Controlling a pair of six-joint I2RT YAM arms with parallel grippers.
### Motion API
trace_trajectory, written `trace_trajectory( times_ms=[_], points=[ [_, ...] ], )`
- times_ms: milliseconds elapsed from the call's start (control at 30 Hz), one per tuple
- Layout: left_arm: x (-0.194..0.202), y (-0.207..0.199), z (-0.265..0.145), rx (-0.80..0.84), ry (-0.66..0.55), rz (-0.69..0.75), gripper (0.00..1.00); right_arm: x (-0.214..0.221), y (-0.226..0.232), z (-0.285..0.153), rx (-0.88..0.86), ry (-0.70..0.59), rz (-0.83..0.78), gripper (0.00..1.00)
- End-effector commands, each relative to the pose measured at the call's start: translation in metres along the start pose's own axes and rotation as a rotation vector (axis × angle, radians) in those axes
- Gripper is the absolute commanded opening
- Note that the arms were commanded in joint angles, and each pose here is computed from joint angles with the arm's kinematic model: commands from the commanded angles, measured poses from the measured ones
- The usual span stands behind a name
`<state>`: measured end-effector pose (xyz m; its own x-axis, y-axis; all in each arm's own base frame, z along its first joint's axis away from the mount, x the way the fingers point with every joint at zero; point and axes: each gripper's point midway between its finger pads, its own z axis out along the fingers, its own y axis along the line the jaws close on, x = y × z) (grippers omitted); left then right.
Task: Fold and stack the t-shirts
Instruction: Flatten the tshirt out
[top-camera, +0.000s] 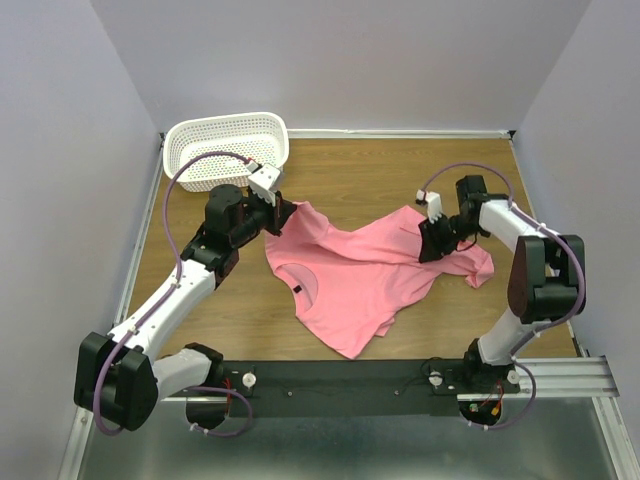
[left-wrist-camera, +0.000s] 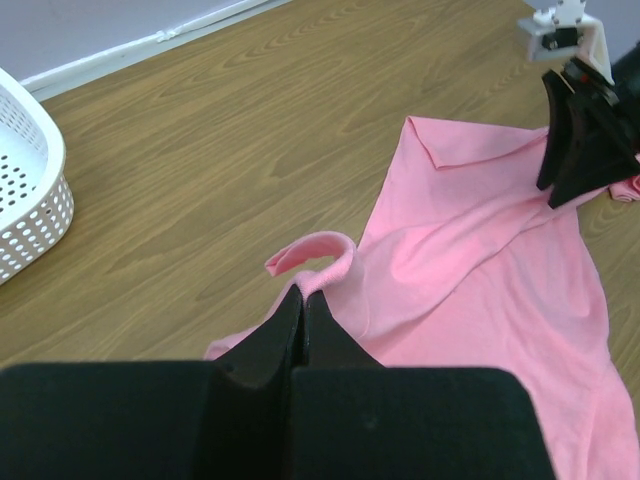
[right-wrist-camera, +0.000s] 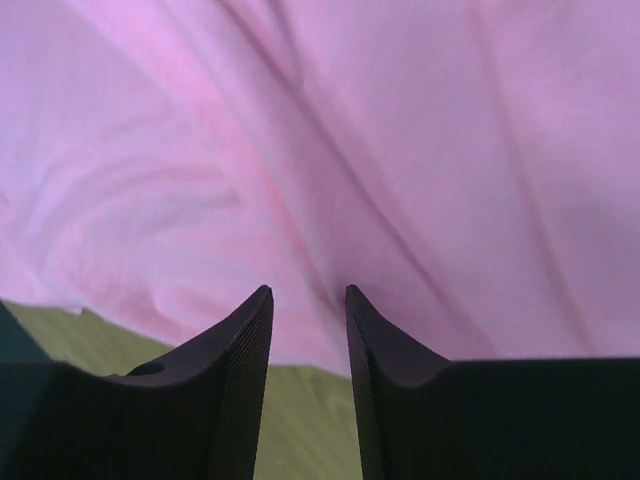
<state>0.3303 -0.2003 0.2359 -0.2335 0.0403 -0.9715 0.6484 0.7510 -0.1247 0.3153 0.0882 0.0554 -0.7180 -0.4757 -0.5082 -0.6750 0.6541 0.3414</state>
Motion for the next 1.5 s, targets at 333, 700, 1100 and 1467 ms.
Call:
trace_trajectory(
  times_ms=[333, 700, 1100, 1467],
  points=[
    [0.004, -0.002, 0.000, 0.020, 0.018, 0.008, 0.00, 0.027, 0.029, -0.026, -0.002, 0.087, -0.108, 0.33],
    [0.003, -0.002, 0.000, 0.021, 0.014, 0.011, 0.00, -0.077, -0.030, 0.019, 0.165, -0.021, -0.053, 0.44],
    [0.002, -0.001, -0.001, 0.018, 0.012, 0.018, 0.00, -0.073, -0.070, 0.059, 0.414, 0.050, -0.023, 0.43],
    [-0.002, -0.001, -0.003, 0.010, 0.002, 0.023, 0.00, -0.070, -0.062, 0.066, 0.372, 0.039, 0.004, 0.38]
  ],
)
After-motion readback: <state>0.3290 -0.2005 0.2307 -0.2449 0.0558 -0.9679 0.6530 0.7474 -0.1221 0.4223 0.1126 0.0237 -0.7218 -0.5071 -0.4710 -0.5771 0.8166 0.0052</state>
